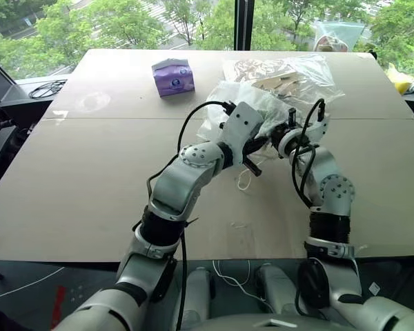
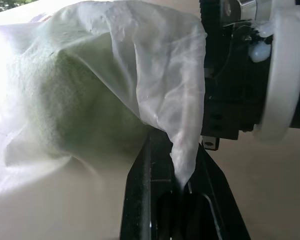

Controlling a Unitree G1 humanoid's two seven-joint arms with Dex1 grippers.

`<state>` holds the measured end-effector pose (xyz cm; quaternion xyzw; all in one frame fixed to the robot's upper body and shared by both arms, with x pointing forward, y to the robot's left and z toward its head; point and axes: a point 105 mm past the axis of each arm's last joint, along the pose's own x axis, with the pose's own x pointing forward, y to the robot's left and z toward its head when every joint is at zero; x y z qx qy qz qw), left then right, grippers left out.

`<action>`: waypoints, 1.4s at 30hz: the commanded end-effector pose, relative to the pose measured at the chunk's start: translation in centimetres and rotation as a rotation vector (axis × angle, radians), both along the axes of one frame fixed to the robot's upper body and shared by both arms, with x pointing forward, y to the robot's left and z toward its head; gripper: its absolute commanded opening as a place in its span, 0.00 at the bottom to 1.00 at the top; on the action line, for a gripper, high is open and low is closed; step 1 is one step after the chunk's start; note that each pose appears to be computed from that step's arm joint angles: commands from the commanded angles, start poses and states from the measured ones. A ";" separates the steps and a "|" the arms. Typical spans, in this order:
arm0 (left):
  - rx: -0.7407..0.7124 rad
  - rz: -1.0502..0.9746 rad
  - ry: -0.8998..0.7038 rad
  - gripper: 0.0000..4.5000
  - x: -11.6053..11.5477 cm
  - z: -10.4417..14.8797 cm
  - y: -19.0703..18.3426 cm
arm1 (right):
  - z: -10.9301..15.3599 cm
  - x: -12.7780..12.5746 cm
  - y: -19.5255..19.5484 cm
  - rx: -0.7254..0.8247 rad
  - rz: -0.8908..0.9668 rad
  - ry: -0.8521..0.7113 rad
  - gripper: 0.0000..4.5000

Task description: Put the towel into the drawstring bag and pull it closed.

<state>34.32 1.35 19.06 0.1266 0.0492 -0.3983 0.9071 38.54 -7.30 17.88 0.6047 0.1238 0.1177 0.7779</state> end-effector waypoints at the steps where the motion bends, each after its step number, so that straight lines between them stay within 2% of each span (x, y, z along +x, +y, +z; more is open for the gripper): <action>1: -0.023 0.038 -0.062 0.00 1.0 1.5 0.8 | -0.3 -1.5 2.7 0.044 0.066 -0.017 0.27; 3: -0.024 0.067 -0.072 0.00 1.6 1.7 1.3 | -0.2 -1.8 2.9 0.013 0.086 -0.039 0.51; 7: 0.015 0.146 -0.097 0.00 3.1 1.5 3.0 | -0.7 -2.8 3.0 -0.192 0.164 -0.091 0.96; 8: 0.027 0.158 -0.103 0.00 3.4 1.4 3.4 | -0.7 -3.0 2.8 -0.200 0.169 -0.093 0.99; 14: 0.062 0.180 -0.135 0.00 4.1 1.3 4.7 | 0.3 -4.7 1.7 -0.207 0.237 -0.166 0.99; 17: 0.053 0.189 -0.145 0.00 4.5 1.8 5.0 | 1.4 -6.5 0.9 -0.303 0.329 -0.312 0.99; 19: 0.050 0.190 -0.148 0.00 4.6 2.0 5.1 | 1.6 -7.5 -0.2 -0.516 0.373 -0.452 0.99; 21: 0.049 0.191 -0.150 0.00 4.7 2.1 5.3 | -0.1 -8.6 -1.0 -0.819 0.482 -0.547 0.99; 23: 0.054 0.191 -0.152 0.00 4.8 2.0 5.4 | -2.6 -7.7 -2.7 -1.169 0.508 -0.584 0.99; 24: 0.056 0.189 -0.153 0.00 4.8 1.9 5.4 | -3.4 -7.2 -3.4 -1.283 0.510 -0.603 0.99; 28: 0.055 0.184 -0.158 0.00 4.9 2.1 5.3 | -4.7 -3.9 -4.9 -1.533 0.432 -0.629 0.99; 34: 0.059 0.191 -0.170 0.00 5.0 2.4 5.5 | -5.3 0.5 -6.2 -1.569 0.239 -0.531 0.99; 37: 0.061 0.196 -0.173 0.00 5.0 2.4 5.7 | -5.6 1.8 -6.1 -1.463 0.201 -0.483 0.99; 41: 0.059 0.196 -0.176 0.00 4.9 2.5 5.6 | -5.9 3.1 -6.7 -1.406 0.151 -0.454 0.99; 42: 0.059 0.196 -0.176 0.00 4.9 2.5 5.6 | -6.0 3.4 -6.9 -1.402 0.139 -0.451 0.94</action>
